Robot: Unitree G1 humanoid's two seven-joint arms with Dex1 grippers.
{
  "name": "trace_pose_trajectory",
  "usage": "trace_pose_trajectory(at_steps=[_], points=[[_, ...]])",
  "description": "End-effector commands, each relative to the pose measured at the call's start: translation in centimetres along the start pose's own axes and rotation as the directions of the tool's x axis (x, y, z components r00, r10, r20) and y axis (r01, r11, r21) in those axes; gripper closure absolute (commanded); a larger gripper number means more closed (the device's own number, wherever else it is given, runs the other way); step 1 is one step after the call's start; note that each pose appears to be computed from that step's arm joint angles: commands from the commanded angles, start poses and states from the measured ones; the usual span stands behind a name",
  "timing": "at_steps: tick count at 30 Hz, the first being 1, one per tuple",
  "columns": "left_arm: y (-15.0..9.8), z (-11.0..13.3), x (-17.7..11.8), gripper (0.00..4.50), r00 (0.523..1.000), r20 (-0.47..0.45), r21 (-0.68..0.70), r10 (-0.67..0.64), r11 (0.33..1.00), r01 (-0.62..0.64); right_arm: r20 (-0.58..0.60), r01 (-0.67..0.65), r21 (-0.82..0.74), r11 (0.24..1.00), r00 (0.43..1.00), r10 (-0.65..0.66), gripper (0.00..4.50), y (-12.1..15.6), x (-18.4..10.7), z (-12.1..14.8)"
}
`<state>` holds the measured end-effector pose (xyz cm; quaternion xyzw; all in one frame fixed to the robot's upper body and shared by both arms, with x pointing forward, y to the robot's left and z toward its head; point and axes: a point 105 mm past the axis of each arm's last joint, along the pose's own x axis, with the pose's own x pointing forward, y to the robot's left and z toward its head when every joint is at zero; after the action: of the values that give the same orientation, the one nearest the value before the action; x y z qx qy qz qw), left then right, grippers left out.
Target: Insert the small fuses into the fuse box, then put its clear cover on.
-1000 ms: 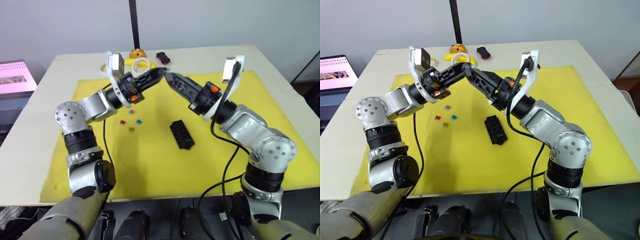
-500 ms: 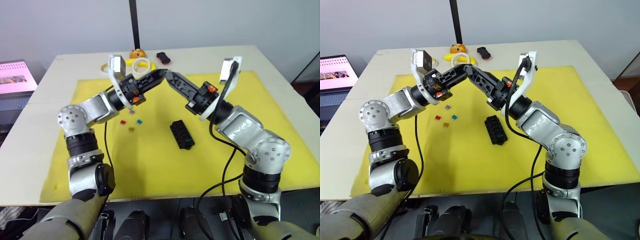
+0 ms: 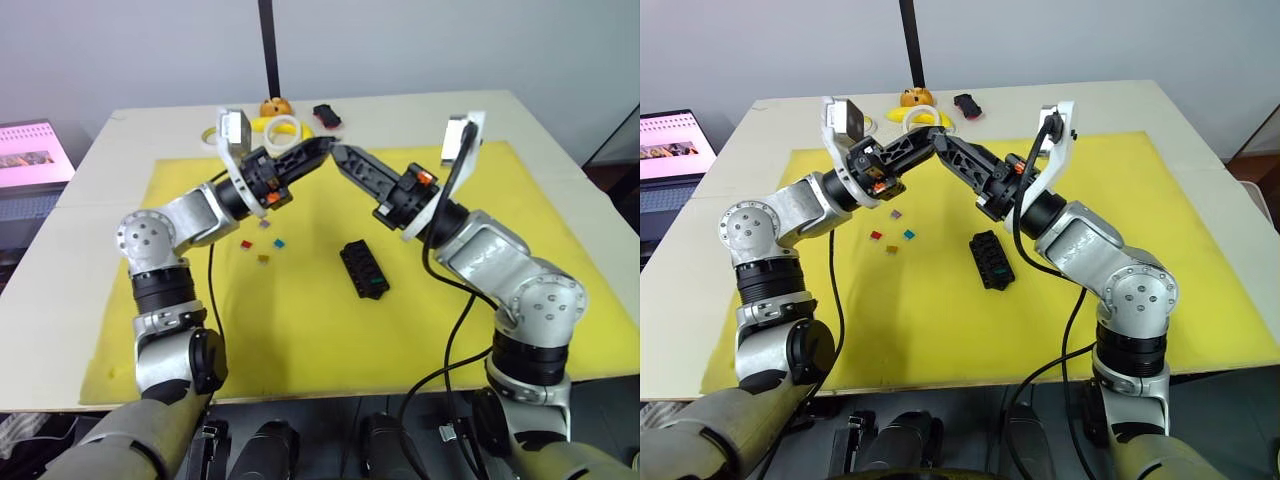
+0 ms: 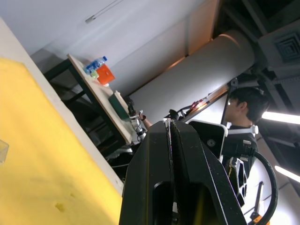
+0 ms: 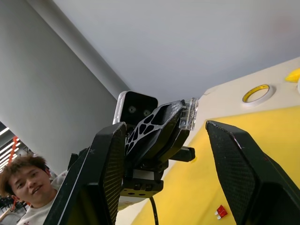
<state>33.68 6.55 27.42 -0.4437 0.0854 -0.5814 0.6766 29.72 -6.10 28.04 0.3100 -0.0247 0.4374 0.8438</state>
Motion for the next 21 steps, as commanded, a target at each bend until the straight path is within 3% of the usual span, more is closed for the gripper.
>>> trace_pose_trajectory(at_steps=[1,2,5,9,19,21], points=[[-1.03,0.26,0.06,4.50,0.999,0.003,0.026,-0.039,0.999,0.038,0.030,-0.028,-0.005,1.000,0.999,0.028,1.67,0.77,0.12,0.80],[-1.02,0.22,0.04,4.50,0.999,0.002,0.026,-0.039,0.999,0.038,0.033,-0.029,-0.003,1.000,0.999,0.029,1.67,0.79,0.13,0.86],[-0.87,0.12,-0.15,4.50,0.999,-0.001,0.024,-0.035,0.999,0.035,0.046,-0.033,0.012,0.999,0.998,0.032,2.52,0.82,0.10,1.10],[-0.83,0.07,-0.19,4.50,0.999,-0.002,0.022,-0.033,0.999,0.033,0.045,-0.035,0.016,0.999,0.998,0.034,4.45,0.88,0.10,1.13],[-0.55,-0.28,-0.39,4.50,1.000,0.005,0.006,-0.016,1.000,0.016,0.047,-0.054,0.045,0.998,0.998,0.052,4.45,1.27,0.09,1.15],[-0.53,-0.13,-0.68,3.85,1.000,-0.001,0.021,-0.003,1.000,0.003,0.040,-0.059,0.040,0.997,0.998,0.057,4.50,1.40,-0.13,1.23]])
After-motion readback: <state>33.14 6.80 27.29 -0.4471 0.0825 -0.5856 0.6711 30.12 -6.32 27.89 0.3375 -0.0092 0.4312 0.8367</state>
